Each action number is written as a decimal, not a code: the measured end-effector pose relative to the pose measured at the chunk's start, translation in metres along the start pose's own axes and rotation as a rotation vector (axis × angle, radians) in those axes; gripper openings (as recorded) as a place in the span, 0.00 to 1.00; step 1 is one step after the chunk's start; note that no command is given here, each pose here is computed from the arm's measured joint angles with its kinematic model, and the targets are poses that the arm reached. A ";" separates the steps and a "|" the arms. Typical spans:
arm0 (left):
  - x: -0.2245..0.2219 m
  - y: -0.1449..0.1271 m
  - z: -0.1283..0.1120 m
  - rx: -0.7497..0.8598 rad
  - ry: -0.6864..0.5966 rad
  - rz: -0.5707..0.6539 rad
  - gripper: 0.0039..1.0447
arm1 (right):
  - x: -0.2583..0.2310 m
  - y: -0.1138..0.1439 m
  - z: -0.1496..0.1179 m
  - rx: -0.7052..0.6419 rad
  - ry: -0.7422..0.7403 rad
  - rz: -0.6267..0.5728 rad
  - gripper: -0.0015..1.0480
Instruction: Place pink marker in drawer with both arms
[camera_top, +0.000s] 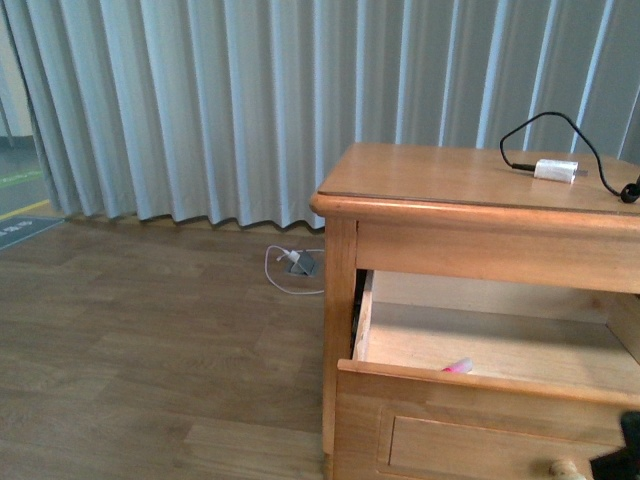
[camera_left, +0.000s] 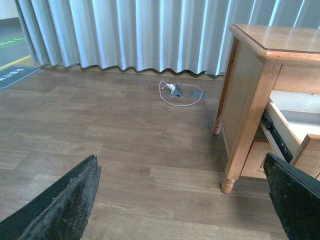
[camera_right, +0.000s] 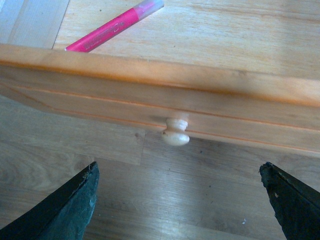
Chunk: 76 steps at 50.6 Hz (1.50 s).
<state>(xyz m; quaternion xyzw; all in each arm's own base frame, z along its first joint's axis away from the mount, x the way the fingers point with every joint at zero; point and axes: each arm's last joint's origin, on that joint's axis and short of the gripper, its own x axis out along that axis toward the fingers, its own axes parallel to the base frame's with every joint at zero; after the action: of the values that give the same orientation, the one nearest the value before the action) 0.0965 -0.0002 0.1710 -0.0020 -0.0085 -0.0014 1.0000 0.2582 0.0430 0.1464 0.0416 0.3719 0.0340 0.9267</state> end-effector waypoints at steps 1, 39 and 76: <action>0.000 0.000 0.000 0.000 0.000 0.000 0.95 | 0.002 0.001 0.001 0.000 -0.002 -0.001 0.92; 0.000 0.000 0.000 0.000 0.000 0.000 0.95 | 0.112 0.018 0.070 0.033 -0.306 -0.149 0.92; 0.000 0.000 0.000 0.000 0.000 0.000 0.95 | 0.158 0.002 0.096 0.019 -0.363 -0.209 0.92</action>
<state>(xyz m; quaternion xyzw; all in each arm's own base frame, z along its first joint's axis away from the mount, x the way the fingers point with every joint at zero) 0.0965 -0.0002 0.1710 -0.0020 -0.0085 -0.0014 1.0000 0.4387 0.0548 0.1075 0.0170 0.2013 -0.0741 0.9766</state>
